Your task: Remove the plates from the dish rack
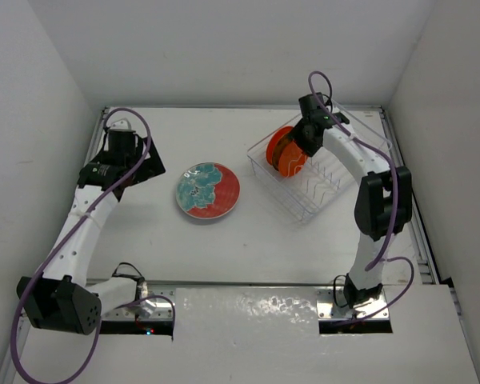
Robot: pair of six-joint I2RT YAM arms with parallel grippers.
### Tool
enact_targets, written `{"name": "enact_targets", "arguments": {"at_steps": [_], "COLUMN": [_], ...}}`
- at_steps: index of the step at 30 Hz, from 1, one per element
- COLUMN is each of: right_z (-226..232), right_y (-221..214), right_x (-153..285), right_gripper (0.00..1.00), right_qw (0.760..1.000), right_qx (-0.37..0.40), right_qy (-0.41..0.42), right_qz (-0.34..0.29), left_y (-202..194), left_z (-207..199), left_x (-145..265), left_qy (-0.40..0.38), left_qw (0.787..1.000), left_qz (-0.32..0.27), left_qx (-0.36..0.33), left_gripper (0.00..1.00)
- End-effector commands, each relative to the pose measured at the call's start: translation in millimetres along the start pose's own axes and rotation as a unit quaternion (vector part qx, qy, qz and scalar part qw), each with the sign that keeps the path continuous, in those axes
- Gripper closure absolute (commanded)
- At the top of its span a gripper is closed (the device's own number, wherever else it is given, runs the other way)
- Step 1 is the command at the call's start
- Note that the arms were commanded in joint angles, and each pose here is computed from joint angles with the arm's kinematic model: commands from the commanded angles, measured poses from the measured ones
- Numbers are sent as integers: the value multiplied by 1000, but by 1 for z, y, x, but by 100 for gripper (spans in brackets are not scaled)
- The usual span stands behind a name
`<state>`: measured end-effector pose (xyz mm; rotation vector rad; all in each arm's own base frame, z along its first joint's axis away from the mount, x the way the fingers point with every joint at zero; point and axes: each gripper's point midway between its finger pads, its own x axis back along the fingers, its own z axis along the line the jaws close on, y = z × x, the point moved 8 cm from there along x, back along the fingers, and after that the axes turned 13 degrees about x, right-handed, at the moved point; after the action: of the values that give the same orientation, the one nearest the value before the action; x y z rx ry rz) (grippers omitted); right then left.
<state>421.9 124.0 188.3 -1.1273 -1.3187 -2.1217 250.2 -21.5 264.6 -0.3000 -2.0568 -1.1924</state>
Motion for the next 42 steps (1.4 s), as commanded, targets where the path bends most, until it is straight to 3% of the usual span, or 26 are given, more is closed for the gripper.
{"name": "enact_targets", "arguments": {"at_steps": [1, 2, 4, 5, 11, 12, 18, 22, 27, 29, 30, 31, 32, 33, 35, 39, 42], "right_z": [1, 1, 3, 4, 12, 12, 13, 22, 50, 61, 72, 81, 87, 97, 106, 100, 84], "right_y": [14, 14, 13, 15, 23, 23, 24, 44, 56, 54, 30, 27, 16, -15, -61, -131, -171], "right_x": [5, 2, -3, -3, 8, 10, 31, 65, 125, 149, 160, 180, 189, 213, 218, 221, 209], "right_gripper": [49, 59, 68, 77, 93, 99, 100, 100, 100, 100, 100, 100, 100, 100, 100, 100, 100], "right_qw": [999, 999, 999, 999, 999, 999, 997, 983, 933, 888, 870, 825, 806, 773, 732, 710, 730], "right_qx": [-17, -17, -15, -14, -15, -14, -2, 52, 208, 313, 366, 444, 488, 544, 623, 667, 662], "right_qy": [-15, -14, -10, -8, 21, 23, 63, 134, 243, 276, 286, 295, 282, 290, 252, 206, 162], "right_qz": [-29, -31, -30, -31, -44, -44, -45, -110, -167, -194, -167, -186, -182, -151, -113, -86, -46], "left_y": [3, 3, 3, 3, 11, 11, 13, 23, 44, 49, 54, 58, 57, 60, 62, 60, 57], "left_z": [-4, -4, -6, -8, -15, -15, -20, -29, -38, -33, -33, -29, -26, -25, -21, -16, -8], "left_x": [6, 6, 6, 5, 5, 5, 4, 13, 33, 35, 40, 40, 41, 42, 41, 36, 33], "left_qy": [-25, -26, -31, -34, -39, -39, -48, -68, -72, -37, -28, -4, 12, 21, 43, 63, 93], "left_qw": [1000, 999, 999, 999, 999, 999, 999, 997, 995, 995, 993, 991, 990, 989, 986, 986, 984], "left_qz": [-18, -18, -13, -11, -14, -15, -12, -18, -46, -61, -72, -88, -89, -97, -109, -109, -113], "left_qx": [-7, -6, -5, -5, -5, -5, 5, 14, 48, 75, 87, 105, 108, 113, 118, 109, 102], "left_gripper": [2, 2, 2, 3, 2, 2, 2, 2, 2, 2, 2, 2, 2, 2, 2, 2, 2]}}
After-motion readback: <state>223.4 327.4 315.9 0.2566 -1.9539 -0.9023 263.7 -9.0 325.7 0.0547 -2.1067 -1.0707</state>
